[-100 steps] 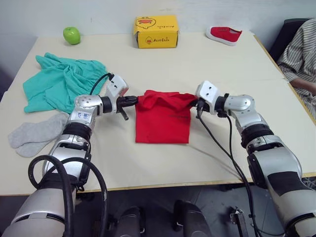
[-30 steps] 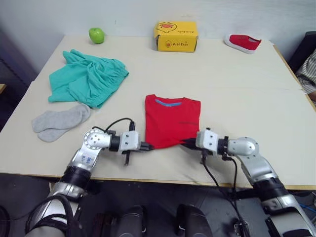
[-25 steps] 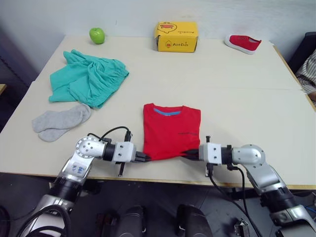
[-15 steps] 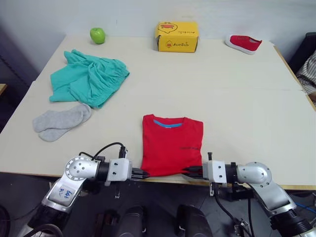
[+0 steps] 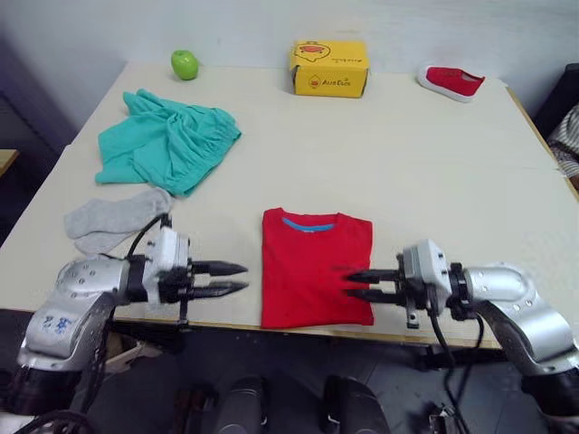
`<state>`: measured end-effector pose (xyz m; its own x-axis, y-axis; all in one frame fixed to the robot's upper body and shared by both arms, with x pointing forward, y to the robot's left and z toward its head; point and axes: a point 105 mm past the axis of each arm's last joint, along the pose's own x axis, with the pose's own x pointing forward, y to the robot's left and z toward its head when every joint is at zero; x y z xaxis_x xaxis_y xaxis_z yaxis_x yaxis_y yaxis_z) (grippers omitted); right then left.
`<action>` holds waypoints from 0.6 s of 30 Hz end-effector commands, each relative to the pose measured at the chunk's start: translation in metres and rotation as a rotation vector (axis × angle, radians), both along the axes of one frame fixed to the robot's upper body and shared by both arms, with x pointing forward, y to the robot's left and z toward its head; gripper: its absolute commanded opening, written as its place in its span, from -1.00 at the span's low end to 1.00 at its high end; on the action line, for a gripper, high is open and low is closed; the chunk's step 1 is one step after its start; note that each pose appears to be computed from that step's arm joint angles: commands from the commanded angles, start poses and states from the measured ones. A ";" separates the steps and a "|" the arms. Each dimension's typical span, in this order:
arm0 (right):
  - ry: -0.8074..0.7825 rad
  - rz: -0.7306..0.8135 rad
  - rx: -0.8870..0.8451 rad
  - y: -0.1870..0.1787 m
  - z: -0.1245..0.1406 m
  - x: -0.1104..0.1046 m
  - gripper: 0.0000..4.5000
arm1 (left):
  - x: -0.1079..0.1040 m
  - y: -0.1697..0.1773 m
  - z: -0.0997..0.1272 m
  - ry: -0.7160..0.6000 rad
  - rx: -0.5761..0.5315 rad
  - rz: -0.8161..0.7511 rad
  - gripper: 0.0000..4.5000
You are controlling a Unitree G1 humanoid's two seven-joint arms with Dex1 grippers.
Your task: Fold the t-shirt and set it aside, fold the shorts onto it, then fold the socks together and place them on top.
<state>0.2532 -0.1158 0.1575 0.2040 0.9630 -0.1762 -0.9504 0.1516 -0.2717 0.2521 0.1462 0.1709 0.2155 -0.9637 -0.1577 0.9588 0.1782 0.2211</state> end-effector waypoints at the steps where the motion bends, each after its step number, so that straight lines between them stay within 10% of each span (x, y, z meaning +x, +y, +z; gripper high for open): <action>1: -0.049 -0.038 -0.003 0.016 -0.011 0.018 -1.00 | 0.021 -0.023 -0.008 -0.015 -0.012 0.011 -0.94; 9: -0.193 -0.103 -0.033 0.043 -0.049 0.048 -1.00 | 0.053 -0.075 -0.058 -0.063 0.123 0.032 -0.99; 18: -0.152 -0.475 0.038 -0.013 -0.046 0.115 -1.00 | 0.073 -0.061 -0.091 -0.019 0.216 0.248 -0.99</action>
<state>0.3568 -0.1144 0.1051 0.5694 0.8113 -0.1328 -0.7734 0.4738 -0.4212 0.3227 0.0728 0.0980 0.4045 -0.8669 -0.2914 0.8946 0.3088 0.3231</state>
